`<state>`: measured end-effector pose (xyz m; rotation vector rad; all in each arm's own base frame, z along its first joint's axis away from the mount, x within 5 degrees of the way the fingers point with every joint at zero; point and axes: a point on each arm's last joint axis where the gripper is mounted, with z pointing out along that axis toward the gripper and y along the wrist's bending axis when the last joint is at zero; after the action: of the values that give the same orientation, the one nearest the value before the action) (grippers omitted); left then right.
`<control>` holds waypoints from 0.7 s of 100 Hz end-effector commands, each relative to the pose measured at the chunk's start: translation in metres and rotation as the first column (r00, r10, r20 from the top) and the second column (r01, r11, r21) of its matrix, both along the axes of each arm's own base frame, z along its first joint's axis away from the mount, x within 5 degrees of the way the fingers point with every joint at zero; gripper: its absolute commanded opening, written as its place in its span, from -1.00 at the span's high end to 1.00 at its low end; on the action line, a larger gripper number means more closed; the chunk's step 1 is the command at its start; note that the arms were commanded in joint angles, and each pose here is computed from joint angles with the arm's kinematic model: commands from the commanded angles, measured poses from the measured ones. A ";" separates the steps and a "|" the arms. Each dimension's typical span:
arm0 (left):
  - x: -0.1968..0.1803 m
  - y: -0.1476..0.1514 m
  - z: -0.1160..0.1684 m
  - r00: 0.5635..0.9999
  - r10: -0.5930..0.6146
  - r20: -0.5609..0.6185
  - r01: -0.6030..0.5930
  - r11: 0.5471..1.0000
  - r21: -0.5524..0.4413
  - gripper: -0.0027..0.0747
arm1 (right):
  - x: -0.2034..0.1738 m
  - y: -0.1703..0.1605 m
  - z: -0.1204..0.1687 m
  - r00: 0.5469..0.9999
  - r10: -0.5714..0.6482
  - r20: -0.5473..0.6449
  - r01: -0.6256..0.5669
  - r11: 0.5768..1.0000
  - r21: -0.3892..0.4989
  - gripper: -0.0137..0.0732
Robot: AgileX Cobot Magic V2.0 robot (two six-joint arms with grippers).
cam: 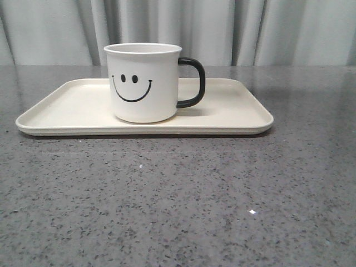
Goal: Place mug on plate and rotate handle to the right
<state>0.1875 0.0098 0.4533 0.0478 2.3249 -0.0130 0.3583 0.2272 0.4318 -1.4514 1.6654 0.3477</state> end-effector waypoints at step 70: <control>-0.003 -0.001 0.014 0.995 0.008 0.100 -0.007 1.000 -0.009 0.98 | -0.094 -0.175 0.160 0.910 -0.387 0.147 0.249 0.796 0.551 0.25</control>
<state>0.1875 0.0098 0.4533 0.0478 2.3249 -0.0130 0.2898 0.0596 0.5652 -0.8419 1.5503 0.3307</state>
